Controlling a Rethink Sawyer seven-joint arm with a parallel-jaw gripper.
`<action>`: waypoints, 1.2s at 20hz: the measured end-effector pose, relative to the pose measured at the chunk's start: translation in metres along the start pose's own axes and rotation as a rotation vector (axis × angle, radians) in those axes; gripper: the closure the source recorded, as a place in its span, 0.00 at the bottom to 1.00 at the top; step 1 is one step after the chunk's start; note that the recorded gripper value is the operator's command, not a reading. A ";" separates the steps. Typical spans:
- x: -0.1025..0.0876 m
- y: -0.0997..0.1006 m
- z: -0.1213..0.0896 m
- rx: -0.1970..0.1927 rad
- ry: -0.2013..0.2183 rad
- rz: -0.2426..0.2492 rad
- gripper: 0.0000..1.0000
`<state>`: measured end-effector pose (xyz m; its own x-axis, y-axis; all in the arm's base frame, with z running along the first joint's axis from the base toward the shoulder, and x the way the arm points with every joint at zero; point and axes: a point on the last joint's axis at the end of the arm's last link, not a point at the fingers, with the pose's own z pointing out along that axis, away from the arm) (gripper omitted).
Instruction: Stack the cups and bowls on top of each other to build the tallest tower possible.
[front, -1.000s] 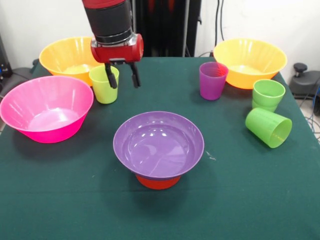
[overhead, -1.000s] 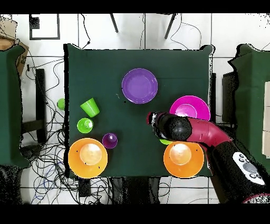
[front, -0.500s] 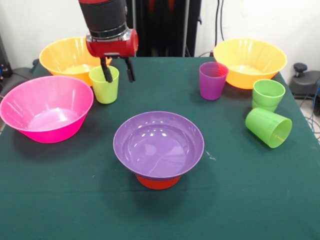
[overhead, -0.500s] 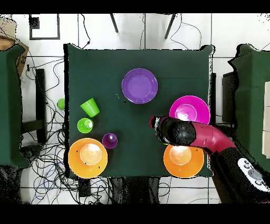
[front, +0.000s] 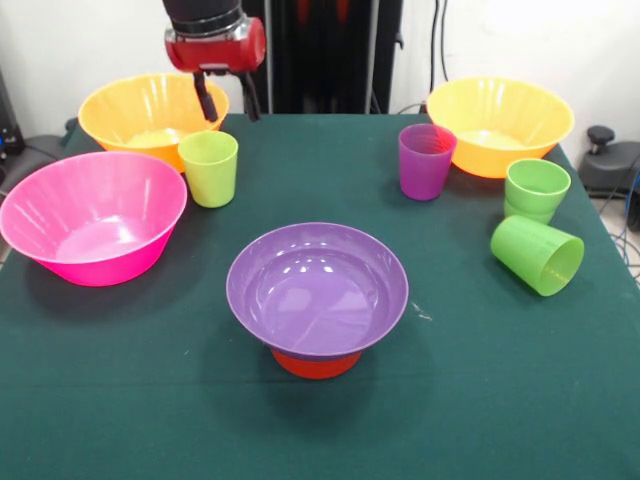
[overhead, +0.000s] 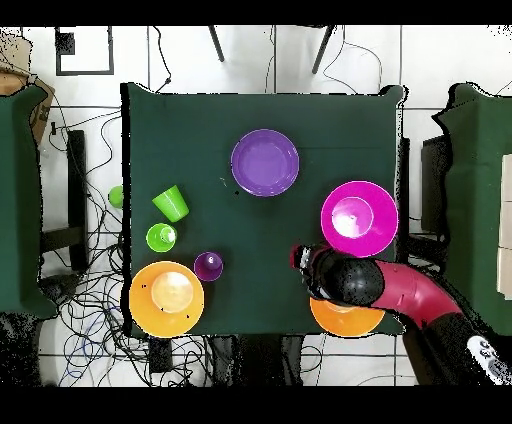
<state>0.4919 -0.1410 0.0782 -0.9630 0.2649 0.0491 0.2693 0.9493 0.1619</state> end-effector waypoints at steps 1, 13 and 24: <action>0.004 -0.001 -0.001 0.000 0.004 0.002 0.00; 0.016 0.014 0.038 -0.044 -0.011 0.007 0.00; 0.027 0.019 0.086 -0.109 0.023 0.044 0.00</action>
<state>0.4704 -0.1011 -0.0017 -0.9502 0.3009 0.0808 0.3115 0.9126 0.2649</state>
